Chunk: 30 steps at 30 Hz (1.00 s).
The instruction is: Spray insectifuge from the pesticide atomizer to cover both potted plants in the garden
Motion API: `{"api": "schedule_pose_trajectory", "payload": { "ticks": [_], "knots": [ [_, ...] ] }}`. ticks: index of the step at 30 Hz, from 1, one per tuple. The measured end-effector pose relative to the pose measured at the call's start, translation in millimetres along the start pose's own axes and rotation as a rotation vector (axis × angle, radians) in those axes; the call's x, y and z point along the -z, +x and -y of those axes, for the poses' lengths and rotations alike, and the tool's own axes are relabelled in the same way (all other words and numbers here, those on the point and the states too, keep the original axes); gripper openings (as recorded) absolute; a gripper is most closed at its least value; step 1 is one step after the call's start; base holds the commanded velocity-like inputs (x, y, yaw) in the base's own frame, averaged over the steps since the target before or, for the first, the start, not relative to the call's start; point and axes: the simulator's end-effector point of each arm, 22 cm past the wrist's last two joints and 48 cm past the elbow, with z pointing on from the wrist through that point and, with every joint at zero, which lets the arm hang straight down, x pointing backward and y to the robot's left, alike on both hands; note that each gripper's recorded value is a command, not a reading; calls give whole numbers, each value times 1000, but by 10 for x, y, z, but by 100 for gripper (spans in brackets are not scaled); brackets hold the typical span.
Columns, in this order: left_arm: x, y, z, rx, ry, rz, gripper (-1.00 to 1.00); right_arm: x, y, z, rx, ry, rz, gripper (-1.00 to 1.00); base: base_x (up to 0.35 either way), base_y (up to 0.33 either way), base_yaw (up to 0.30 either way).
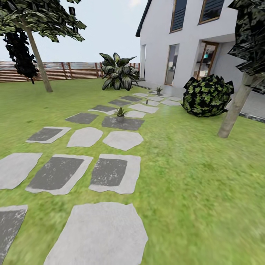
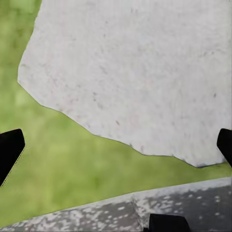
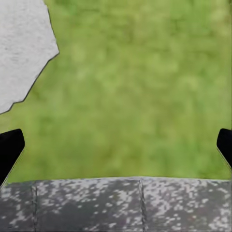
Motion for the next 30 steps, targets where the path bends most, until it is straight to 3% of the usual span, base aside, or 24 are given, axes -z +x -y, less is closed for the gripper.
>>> {"api": "schedule_pose_trajectory", "payload": {
  "ticks": [13,30],
  "knots": [
    [0,2,0,0,0,-1,100,1,3,0,0,0,-1,100,334,-10,0],
    [0,0,0,0,0,0,100,1,1,-2,1,0,0,100,327,-109,0]
  ]
}}
